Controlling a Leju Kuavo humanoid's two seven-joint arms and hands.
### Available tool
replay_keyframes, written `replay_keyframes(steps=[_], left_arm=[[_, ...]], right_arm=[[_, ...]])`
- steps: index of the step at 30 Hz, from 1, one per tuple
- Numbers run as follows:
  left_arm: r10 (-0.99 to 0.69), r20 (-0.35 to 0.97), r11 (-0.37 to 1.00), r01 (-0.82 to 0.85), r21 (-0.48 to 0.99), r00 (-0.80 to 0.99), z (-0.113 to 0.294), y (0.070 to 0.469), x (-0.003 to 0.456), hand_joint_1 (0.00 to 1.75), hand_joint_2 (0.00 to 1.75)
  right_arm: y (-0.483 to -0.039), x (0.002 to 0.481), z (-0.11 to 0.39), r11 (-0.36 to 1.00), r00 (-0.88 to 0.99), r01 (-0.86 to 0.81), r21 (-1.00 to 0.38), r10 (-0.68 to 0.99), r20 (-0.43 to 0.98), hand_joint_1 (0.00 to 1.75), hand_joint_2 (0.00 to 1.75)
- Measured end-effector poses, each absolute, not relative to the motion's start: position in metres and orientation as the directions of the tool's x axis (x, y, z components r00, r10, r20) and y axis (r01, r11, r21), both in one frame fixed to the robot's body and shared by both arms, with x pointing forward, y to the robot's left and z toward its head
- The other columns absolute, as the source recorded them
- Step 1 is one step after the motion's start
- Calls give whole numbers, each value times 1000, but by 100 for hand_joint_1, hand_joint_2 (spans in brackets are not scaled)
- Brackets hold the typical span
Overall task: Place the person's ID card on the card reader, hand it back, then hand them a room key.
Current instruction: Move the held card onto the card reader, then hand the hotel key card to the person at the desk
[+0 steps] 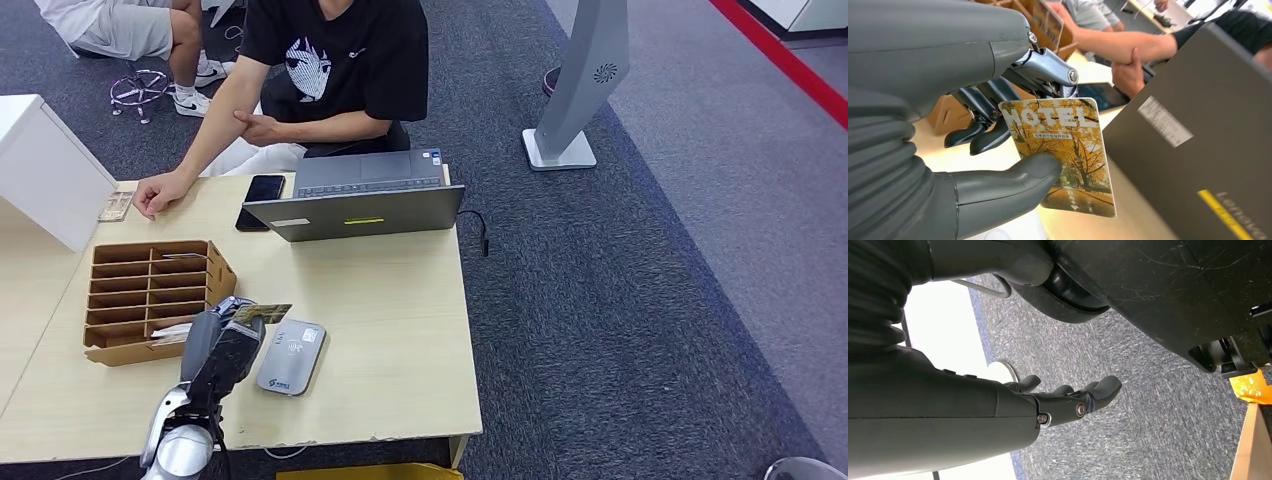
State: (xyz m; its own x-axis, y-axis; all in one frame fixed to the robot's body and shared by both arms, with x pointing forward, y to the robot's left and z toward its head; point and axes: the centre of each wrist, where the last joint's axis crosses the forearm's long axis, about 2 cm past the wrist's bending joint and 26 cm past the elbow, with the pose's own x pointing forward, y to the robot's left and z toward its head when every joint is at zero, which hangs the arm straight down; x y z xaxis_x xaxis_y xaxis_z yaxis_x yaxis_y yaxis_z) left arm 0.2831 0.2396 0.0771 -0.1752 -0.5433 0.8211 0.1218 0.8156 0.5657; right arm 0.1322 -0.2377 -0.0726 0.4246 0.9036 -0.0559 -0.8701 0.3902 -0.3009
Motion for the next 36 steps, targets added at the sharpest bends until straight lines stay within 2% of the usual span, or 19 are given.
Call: replay_keyframes(steps=[18, 36], left_arm=[[-590, 803, 762, 268, 589, -85, 45, 231, 267, 175, 175], [-618, 781, 742, 261, 618, -92, 44, 228, 263, 175, 175]], right_arm=[[-238, 134, -72, 384, 420, -871, -306, 906, -58, 0, 175], [-238, 132, -73, 373, 410, -875, -310, 910, -62, 0, 175]])
